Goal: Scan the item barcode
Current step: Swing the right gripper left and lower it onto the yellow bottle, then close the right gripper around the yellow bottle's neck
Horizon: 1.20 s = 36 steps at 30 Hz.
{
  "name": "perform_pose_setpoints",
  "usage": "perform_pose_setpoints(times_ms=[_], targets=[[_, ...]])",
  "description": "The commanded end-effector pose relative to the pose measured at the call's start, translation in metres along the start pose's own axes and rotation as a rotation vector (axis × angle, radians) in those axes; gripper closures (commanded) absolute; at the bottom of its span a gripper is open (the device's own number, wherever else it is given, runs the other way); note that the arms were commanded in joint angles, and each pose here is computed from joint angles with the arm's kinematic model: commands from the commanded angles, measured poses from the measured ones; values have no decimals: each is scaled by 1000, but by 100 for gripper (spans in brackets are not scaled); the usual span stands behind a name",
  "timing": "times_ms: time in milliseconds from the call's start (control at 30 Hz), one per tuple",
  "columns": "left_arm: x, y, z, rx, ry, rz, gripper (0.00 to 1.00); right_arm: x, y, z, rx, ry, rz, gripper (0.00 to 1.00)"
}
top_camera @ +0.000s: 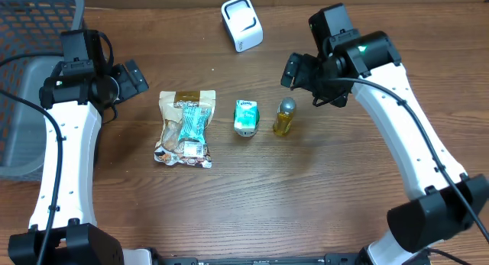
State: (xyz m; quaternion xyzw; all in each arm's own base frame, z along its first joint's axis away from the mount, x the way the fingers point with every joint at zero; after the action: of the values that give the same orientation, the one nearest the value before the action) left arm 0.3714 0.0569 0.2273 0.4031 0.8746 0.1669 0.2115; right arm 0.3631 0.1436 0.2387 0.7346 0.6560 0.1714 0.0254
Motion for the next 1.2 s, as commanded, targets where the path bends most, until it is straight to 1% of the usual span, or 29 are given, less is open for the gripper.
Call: perform_pose_setpoints(times_ms=[0,100,167,267,433,567,633,700,800,967,1133,1167], targets=[[2,5,0,-12,6,-5,0,8,-6,24,47,-28,-23,5],[2,5,0,-12,6,-6,0,18,-10,36,63,-29,-35,4],[2,5,0,-12,6,-6,0,20,-12,42,67,-57,-1,5],[2,5,0,-12,5,-5,0,13,-13,54,65,-134,77,4],[2,5,0,-12,6,-5,0,9,-19,75,126,-173,89,4],[2,5,0,-12,5,-5,0,5,-25,89,175,-203,90,8],[2,5,0,-12,6,-5,0,4,-26,92,187,-211,89,14],[2,5,0,-12,5,-5,1,4,-26,92,187,-211,89,24],[2,5,0,-12,5,-5,1,4,-27,92,191,-205,90,30],[2,5,0,-12,5,-5,1,4,-27,92,194,-207,90,31],[2,5,0,-12,5,-5,1,5,-28,92,202,-199,92,39],[2,5,0,-12,6,-5,0,5,-29,92,204,-200,92,39]])
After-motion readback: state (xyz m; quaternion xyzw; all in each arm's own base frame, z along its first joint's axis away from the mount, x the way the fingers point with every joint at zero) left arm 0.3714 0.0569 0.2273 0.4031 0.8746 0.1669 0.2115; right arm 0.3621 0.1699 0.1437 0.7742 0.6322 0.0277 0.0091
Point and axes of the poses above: each gripper's point midway between its finger pads, its own z axis out along the fingers, its own x axis along the line the jaws close on, y = z × x, the point moved 4 cm from there along -z, back along the fingers, and after that the axes turned 11 degrees about -z, right-handed, at the moved point
